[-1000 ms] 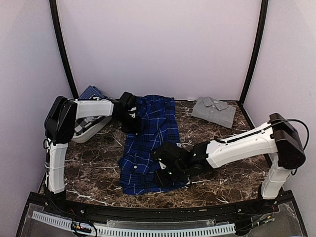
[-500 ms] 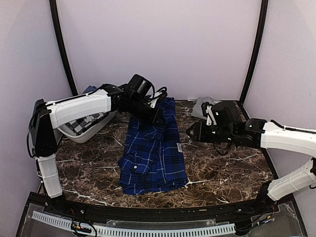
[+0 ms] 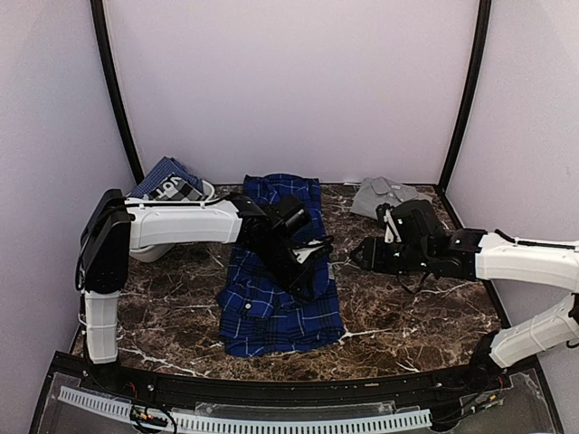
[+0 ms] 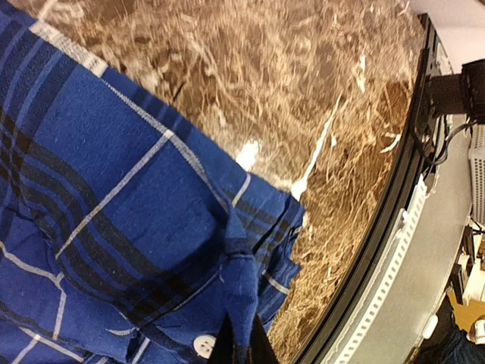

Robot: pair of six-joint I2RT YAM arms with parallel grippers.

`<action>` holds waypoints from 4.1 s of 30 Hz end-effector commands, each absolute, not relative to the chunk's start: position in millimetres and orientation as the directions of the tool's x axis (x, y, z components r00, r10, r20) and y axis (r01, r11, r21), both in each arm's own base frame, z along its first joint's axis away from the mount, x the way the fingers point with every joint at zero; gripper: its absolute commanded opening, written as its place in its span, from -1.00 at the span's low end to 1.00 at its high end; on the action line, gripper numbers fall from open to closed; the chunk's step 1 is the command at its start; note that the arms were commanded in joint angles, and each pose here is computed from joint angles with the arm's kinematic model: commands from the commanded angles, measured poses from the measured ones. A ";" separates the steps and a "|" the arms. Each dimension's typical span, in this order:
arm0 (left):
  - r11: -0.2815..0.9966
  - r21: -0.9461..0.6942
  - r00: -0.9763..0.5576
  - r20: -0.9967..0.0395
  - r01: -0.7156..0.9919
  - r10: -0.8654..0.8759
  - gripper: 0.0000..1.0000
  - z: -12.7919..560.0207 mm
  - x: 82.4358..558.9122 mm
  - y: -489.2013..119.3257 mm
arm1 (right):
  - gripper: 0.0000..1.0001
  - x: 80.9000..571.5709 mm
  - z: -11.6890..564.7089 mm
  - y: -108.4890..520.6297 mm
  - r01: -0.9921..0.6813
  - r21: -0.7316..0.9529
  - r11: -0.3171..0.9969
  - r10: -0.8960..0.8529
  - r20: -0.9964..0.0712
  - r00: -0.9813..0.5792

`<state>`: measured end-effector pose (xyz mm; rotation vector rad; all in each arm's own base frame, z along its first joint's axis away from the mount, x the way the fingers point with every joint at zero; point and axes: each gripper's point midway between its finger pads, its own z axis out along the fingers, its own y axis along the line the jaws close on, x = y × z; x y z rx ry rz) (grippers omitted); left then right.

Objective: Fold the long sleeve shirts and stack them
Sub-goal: Fold the sleeve of the rectangle-folded shirt, then move the rectangle-folded shirt to the center of the board, then smooth out the rectangle-folded shirt at the center of the board.

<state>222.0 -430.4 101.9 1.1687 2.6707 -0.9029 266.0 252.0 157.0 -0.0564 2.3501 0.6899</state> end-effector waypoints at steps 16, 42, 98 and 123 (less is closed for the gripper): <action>0.771 -0.424 -0.858 -0.418 0.475 0.299 0.01 136.1 305.9 -391.6 | 0.03 287.3 148.1 287.1 -0.298 0.472 0.830 0.080 -0.629 -0.773; 0.756 -0.609 -0.832 -0.530 0.239 -0.163 -0.26 81.0 539.4 -342.0 | -0.55 526.8 84.5 394.9 -0.396 0.734 0.552 0.085 -0.522 -0.849; 0.848 -0.522 -0.888 -0.429 0.094 -0.166 -0.37 69.3 450.0 -293.7 | -0.73 485.0 56.4 431.9 -0.441 0.757 0.482 -0.010 -0.499 -0.867; 0.823 -0.552 -0.893 -0.428 0.135 -0.141 -0.39 100.4 402.9 -325.6 | -0.12 479.7 165.8 399.8 -0.525 0.705 0.477 0.034 -0.611 -0.791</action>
